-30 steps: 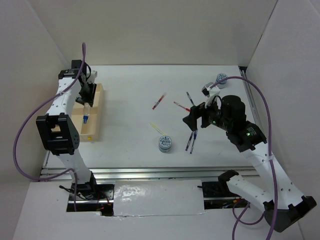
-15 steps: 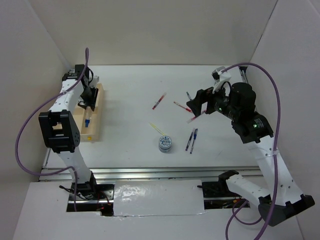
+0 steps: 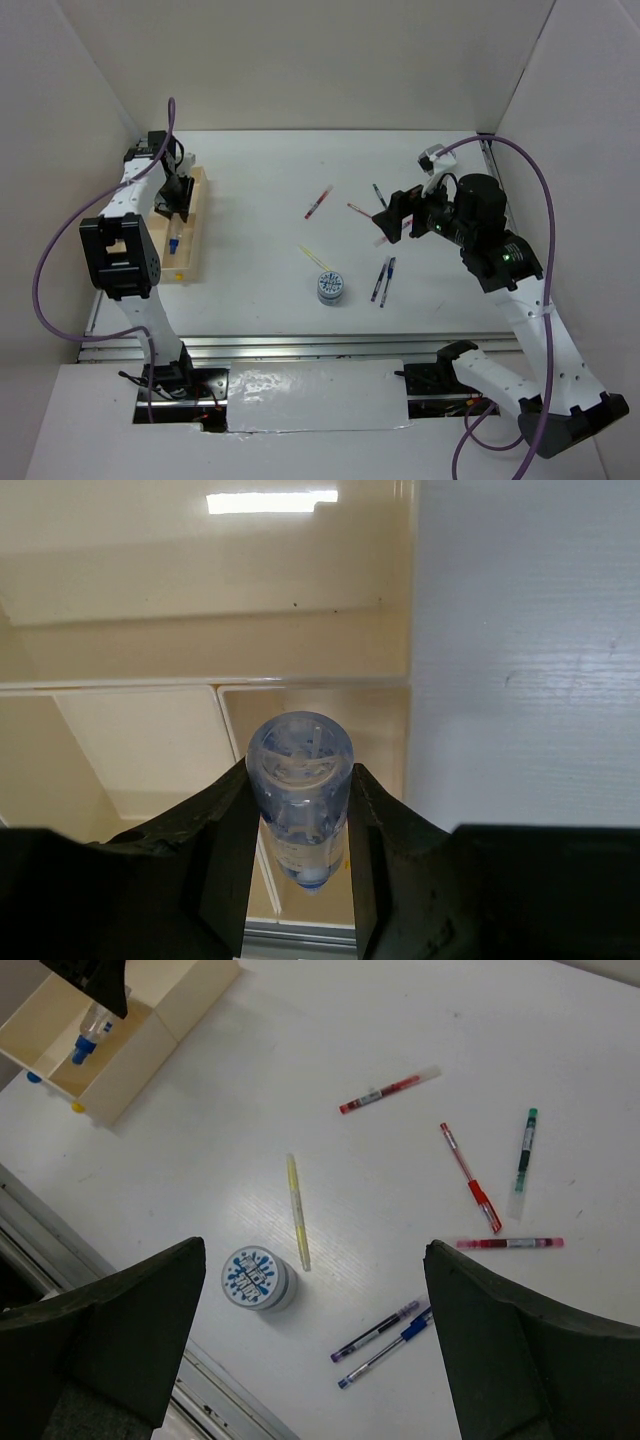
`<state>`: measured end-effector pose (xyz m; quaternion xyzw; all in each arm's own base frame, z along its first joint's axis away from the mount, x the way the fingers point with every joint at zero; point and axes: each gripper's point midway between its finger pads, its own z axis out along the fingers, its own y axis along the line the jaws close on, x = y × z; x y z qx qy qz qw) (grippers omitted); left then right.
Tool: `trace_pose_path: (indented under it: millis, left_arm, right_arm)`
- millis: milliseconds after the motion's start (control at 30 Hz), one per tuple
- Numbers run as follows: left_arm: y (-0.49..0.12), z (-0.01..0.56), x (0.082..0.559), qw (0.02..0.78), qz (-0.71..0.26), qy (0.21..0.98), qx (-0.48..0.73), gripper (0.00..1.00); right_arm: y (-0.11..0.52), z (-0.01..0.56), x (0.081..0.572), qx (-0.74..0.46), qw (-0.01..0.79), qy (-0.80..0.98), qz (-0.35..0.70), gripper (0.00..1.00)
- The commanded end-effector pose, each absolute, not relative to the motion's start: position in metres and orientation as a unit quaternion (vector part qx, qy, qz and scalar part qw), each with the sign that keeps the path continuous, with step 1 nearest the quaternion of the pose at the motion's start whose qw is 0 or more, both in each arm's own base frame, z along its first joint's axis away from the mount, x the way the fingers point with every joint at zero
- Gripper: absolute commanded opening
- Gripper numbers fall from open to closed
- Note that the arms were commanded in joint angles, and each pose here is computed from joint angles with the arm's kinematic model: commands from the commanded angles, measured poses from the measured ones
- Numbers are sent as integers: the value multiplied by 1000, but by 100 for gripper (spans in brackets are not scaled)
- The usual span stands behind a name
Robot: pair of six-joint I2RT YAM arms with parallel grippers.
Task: Sort the stationery into containers
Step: Place the stationery in the storage box.
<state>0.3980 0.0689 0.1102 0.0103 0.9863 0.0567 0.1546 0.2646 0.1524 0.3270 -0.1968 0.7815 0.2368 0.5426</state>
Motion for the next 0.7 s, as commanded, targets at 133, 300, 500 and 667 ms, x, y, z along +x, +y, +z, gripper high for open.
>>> trace_pose_path:
  millis: [133,300,500,667]
  left_arm:
    - [73,95,396,148,48,988,11,18]
    - [70,90,390,143,44,989,13,23]
    - [66,94,384,143,36,989,18,37]
    - [64,107,384,155,32,987,22,54]
  right_arm:
    - [150,330,269,-201,557,772,230,96]
    - [149,322,270,-200,548,779,229,96]
    - [146,314,273,-210,542,785,214,96]
    - [146,311,274,-211,536,789,213,96]
